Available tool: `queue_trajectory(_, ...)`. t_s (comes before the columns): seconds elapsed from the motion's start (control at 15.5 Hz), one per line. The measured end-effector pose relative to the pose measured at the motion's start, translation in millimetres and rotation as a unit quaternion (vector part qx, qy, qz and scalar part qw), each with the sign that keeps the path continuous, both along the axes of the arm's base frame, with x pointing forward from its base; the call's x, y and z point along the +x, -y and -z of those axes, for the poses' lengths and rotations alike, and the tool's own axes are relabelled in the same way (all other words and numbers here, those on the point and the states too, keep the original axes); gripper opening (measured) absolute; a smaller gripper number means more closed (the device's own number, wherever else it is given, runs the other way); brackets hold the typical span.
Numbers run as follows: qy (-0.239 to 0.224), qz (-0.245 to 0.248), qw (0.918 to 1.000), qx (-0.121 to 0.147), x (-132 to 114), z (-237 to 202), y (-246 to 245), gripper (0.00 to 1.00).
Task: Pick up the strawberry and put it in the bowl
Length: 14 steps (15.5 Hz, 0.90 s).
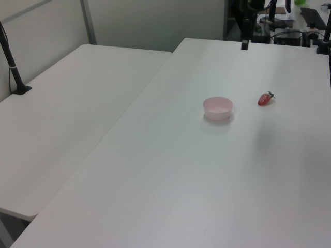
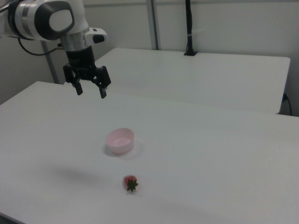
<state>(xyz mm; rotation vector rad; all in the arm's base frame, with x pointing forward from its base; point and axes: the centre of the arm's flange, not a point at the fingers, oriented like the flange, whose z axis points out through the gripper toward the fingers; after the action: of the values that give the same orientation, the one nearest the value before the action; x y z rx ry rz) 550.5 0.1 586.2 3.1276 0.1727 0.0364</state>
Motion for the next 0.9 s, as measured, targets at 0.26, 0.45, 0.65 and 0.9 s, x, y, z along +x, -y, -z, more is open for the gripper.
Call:
queue_trajectory(0.26, -0.056, -0.105, 0.9928, -0.01, -13.6, 7.3, 27.3, 1.0)
queue_trajectory(0.45, -0.099, -0.138, 0.9847, -0.036, -21.1, 25.7, 49.9, 1.0)
queue_trajectory(0.65, -0.115, -0.129, 0.9843, -0.036, -23.4, 70.0, 76.9, 1.0)
queue_trajectory(0.9, -0.125, -0.183, 0.9735, -0.058, -27.7, 152.0, 92.3, 1.0)
